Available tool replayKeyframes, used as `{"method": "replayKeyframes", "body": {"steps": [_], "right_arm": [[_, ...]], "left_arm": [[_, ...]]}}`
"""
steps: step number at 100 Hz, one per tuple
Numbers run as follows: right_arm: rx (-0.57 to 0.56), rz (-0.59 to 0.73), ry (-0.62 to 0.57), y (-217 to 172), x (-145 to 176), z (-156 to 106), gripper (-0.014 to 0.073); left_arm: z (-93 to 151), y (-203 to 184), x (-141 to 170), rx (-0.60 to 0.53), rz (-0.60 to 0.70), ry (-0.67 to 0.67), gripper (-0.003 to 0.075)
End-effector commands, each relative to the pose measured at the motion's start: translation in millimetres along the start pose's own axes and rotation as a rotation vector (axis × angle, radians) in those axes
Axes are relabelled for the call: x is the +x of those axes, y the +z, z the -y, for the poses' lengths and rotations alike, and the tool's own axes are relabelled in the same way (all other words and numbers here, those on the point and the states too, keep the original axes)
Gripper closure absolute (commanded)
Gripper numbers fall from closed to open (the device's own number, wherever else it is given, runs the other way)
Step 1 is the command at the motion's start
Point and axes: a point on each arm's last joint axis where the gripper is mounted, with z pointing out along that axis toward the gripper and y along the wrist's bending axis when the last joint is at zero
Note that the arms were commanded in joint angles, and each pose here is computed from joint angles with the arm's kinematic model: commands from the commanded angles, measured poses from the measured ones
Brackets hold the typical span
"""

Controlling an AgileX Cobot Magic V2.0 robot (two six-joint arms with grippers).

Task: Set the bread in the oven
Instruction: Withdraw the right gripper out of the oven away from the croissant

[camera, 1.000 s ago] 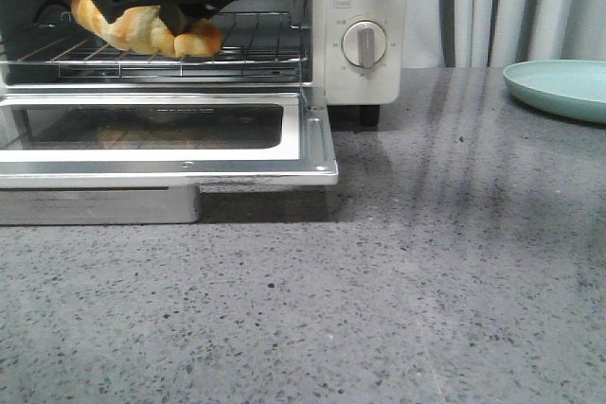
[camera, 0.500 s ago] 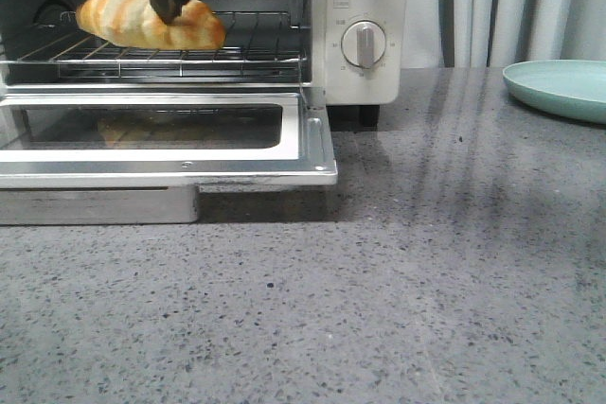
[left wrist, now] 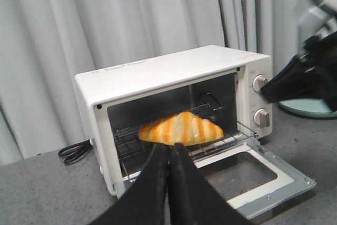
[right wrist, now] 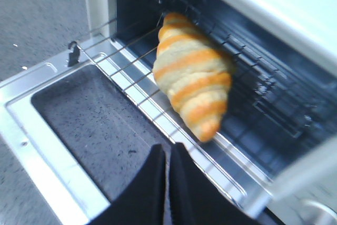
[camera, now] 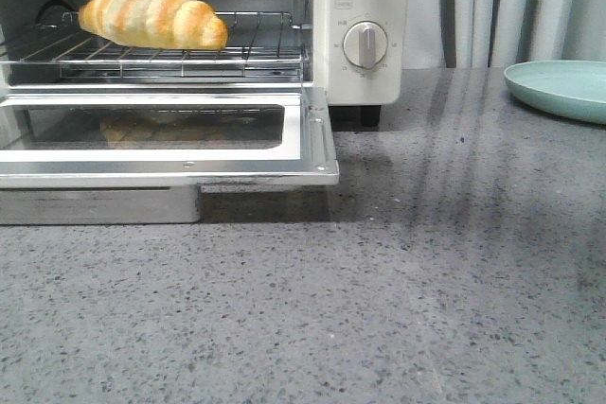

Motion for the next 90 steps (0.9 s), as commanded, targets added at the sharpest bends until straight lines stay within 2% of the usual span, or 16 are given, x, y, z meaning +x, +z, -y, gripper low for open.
{"method": "replayKeyframes", "body": {"steps": [1, 5, 11, 17, 28, 38, 43, 59, 90], "right_arm": [[0.017, 0.159, -0.052, -52, -2, 10, 0.0650], [0.033, 0.179, -0.072, -71, 8, 14, 0.0646], [0.050, 0.176, -0.095, -94, 35, 17, 0.0644], [0.060, 0.210, -0.096, -118, 56, 20, 0.0644], [0.086, 0.255, -0.113, -148, 93, 23, 0.0644], [0.126, 0.302, -0.063, -174, 113, 29, 0.0644], [0.151, 0.302, -0.024, -184, 118, 33, 0.0644], [0.205, 0.373, -0.030, -207, 124, 39, 0.0644], [0.210, 0.389, -0.025, -212, 125, 40, 0.0645]], "left_arm": [[-1, -5, 7, -0.029, 0.048, -0.022, 0.0742], [1, -8, 14, -0.026, 0.045, -0.026, 0.0742], [4, -1, 23, -0.002, -0.041, -0.034, 0.0742], [5, 2, 27, 0.006, -0.071, -0.041, 0.0742], [7, 8, 32, -0.001, -0.052, -0.046, 0.0742], [7, 15, 35, -0.009, -0.008, -0.046, 0.0742], [8, 18, 35, -0.011, 0.024, -0.051, 0.0741], [11, 26, 42, 0.007, 0.057, -0.089, 0.0741], [14, 29, 46, 0.029, 0.042, -0.120, 0.0741]]}}
